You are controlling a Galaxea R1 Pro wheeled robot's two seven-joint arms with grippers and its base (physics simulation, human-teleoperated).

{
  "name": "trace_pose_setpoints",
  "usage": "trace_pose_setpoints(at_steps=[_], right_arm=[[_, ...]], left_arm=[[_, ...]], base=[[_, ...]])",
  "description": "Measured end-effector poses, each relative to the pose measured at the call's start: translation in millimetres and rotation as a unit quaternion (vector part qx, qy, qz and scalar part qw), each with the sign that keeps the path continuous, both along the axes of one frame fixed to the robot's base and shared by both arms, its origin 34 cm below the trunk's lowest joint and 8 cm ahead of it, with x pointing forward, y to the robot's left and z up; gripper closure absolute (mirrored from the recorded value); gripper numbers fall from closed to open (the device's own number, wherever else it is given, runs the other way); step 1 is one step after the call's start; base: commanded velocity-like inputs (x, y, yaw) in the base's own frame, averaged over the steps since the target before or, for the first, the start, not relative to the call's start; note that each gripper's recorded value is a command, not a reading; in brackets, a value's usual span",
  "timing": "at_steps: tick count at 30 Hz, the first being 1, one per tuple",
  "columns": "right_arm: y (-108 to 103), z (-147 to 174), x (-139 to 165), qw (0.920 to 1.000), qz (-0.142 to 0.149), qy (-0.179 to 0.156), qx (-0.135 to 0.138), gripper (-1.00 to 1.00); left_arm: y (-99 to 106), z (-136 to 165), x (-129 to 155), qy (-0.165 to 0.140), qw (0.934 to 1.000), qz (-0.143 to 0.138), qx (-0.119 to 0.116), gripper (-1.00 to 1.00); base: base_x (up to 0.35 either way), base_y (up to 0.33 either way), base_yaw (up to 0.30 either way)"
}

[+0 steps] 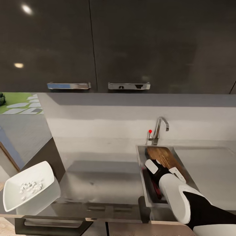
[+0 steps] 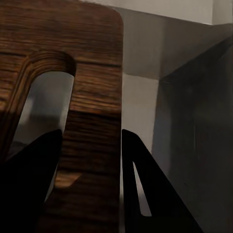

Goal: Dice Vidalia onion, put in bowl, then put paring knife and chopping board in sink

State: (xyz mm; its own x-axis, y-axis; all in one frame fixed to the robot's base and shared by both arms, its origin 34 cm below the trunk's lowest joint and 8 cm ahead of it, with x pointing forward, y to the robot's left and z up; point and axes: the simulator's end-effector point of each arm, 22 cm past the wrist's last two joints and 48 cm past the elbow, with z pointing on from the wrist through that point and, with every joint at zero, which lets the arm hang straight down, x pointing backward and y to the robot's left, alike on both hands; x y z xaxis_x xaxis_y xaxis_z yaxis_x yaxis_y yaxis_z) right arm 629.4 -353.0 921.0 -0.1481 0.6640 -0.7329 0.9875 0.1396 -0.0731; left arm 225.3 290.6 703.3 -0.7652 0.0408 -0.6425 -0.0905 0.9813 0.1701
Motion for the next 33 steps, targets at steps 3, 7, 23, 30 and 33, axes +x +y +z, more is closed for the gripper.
trace_pose_setpoints(at_steps=[3,7,23,30,33], right_arm=[[0.4,-3.7,-0.7,1.0000,0.002,0.002,0.000,1.00],[3.4,-12.8,-5.7,0.9999,0.004,0.014,0.004,1.00],[-1.2,-42.0,-30.7,0.9983,0.003,0.058,-0.003,1.00],[-3.2,-47.2,-32.3,0.9980,0.002,0.063,-0.004,1.00],[-3.1,-48.8,-32.8,0.9979,0.002,0.065,-0.004,1.00]], left_arm=[[0.2,-0.9,-2.2,0.003,1.0000,0.000,0.000,-1.00],[0.3,-1.9,-4.8,0.007,1.0000,0.000,0.000,-1.00],[-0.1,-4.9,-13.0,0.021,0.9998,0.000,0.000,-1.00],[-0.2,-5.9,-16.3,0.026,0.9997,0.000,0.000,-1.00],[-0.2,-6.3,-17.3,0.028,0.9996,0.000,0.000,-1.00]], base=[[0.001,0.000,0.038],[-0.018,0.000,0.060],[-0.001,-0.006,0.057],[0.000,-0.114,0.003],[0.000,-0.011,0.000]])
